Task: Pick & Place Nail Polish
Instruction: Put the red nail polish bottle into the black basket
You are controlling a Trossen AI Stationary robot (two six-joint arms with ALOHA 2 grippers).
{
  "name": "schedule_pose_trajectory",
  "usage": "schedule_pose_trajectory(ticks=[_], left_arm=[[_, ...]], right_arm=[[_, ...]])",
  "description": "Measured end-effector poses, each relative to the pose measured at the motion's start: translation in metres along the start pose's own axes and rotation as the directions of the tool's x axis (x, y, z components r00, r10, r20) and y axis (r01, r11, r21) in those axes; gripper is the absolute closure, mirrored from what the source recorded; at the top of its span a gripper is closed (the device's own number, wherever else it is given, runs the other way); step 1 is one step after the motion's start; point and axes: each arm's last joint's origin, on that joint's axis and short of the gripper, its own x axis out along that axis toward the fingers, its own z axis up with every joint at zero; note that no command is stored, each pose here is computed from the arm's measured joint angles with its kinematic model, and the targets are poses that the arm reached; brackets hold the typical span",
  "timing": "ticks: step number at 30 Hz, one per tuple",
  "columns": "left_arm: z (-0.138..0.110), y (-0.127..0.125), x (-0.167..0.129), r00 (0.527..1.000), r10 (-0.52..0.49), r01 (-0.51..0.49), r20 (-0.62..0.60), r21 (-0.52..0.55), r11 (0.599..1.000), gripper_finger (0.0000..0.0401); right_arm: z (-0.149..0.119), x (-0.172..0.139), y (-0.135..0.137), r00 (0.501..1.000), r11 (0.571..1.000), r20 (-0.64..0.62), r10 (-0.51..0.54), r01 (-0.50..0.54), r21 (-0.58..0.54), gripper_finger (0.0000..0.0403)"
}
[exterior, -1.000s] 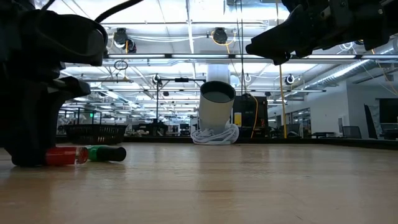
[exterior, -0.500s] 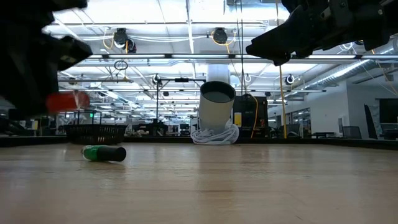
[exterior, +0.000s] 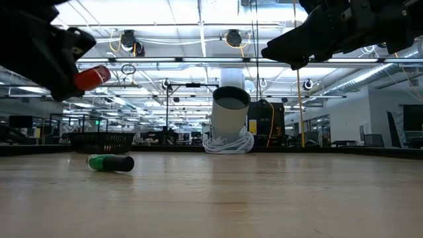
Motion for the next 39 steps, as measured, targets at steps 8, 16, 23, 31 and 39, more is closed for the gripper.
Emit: schedule_pose_trajectory(ticks=[8,16,23,31,39], left_arm=[[-0.038,0.042,-0.014,0.971,0.079,-0.049,0.224,-0.137,0.989,0.0366],[-0.064,0.078,-0.028,0.876,0.147,-0.060,0.459,-0.199,0.978,0.0366],[-0.081,0.092,-0.031,0.744,0.046,0.100,0.666,-0.180,0.979,0.0366],[-0.085,0.091,-0.029,0.663,-0.226,0.430,0.714,-0.116,0.896,0.0366],[-0.078,0.088,-0.039,0.518,-0.383,0.519,0.765,0.074,0.852,0.0366]], right_arm=[[0.000,0.000,0.000,1.000,1.000,0.000,0.000,0.000,0.000,0.0257],[0.000,0.000,0.000,1.000,1.000,0.001,0.000,0.000,0.000,0.0257],[0.000,0.000,0.000,1.000,1.000,0.000,0.000,0.000,0.001,0.0257],[0.000,0.000,0.000,1.000,1.000,0.001,0.000,0.000,0.001,0.0257],[0.000,0.000,0.000,1.000,1.000,0.001,0.000,0.000,0.005,0.0257]])
